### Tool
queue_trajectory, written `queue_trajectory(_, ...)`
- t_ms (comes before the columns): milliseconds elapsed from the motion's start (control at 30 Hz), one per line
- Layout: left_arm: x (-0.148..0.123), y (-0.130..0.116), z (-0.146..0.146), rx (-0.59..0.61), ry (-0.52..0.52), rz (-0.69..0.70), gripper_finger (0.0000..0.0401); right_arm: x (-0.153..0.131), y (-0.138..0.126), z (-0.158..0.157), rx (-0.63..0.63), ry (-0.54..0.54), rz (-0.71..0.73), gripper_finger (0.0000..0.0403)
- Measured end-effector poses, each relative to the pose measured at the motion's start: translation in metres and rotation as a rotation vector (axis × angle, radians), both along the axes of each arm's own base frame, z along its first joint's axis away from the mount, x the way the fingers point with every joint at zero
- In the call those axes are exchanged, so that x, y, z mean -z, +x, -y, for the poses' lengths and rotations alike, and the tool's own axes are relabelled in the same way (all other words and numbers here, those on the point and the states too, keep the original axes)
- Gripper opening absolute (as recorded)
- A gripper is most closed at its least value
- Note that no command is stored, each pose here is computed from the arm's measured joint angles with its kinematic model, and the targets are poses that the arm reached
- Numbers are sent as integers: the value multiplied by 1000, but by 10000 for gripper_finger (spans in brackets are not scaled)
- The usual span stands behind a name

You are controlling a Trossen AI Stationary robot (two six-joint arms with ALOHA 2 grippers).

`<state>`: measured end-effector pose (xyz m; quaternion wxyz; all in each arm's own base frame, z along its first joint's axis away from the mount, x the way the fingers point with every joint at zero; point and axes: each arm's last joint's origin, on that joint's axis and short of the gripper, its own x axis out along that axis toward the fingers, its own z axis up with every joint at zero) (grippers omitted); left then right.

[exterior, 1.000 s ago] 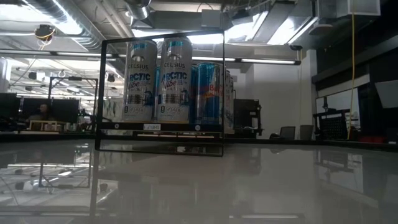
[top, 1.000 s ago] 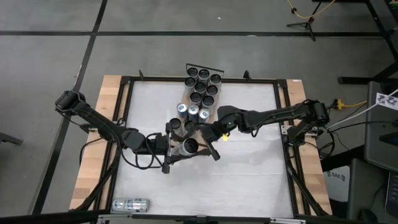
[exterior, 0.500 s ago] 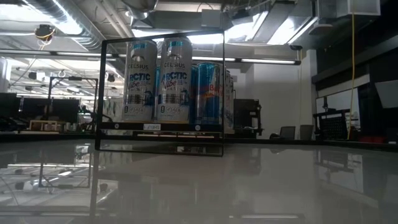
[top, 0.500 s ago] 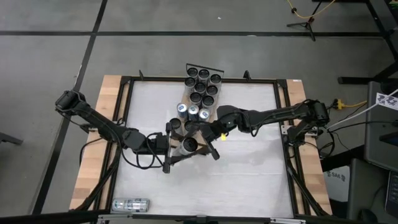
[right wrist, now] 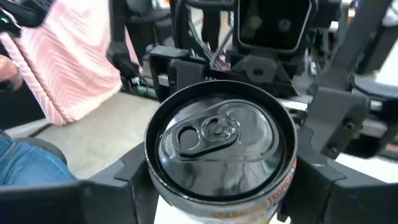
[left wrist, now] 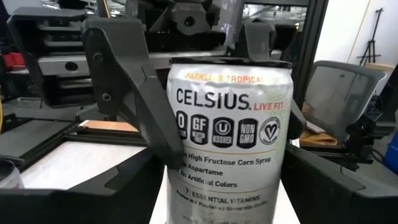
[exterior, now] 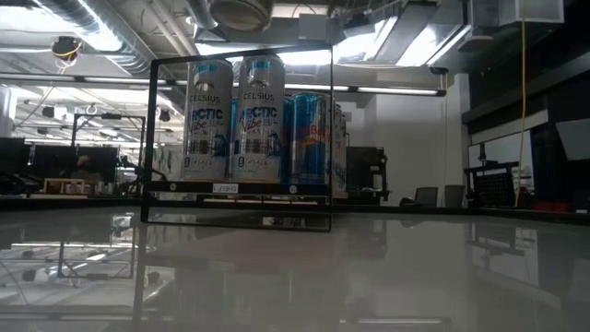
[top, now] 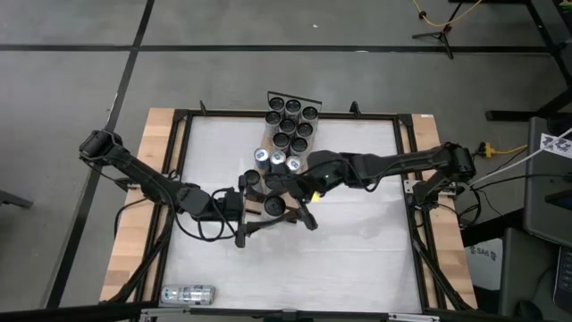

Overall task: Place canned beverage on shelf
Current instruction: Put the orange soda can on the shelf aligned with the other orange soda can

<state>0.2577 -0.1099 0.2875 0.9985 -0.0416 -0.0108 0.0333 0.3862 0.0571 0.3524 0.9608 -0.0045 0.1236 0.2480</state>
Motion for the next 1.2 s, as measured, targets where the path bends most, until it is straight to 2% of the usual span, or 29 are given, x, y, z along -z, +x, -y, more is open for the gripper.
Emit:
queue_trajectory(200, 0, 1, -2, -11, 6, 0, 294, -13, -2, 3, 101, 4, -81, 247)
queue_trajectory(467, 0, 4, -15, -167, 6, -8, 294, -14, -2, 8, 299, 41, -124, 248)
queue_trajectory(600, 0, 6, -22, -202, 5, -8, 294, -15, -1, 11, 388, 22, -116, 248)
queue_trajectory(967, 1, 8, -26, -214, 5, -9, 293, -15, -2, 11, 395, 21, -116, 248)
queue_trajectory(1200, 1, 8, -25, -201, 8, -10, 256, -15, -2, 11, 390, 23, -116, 255)
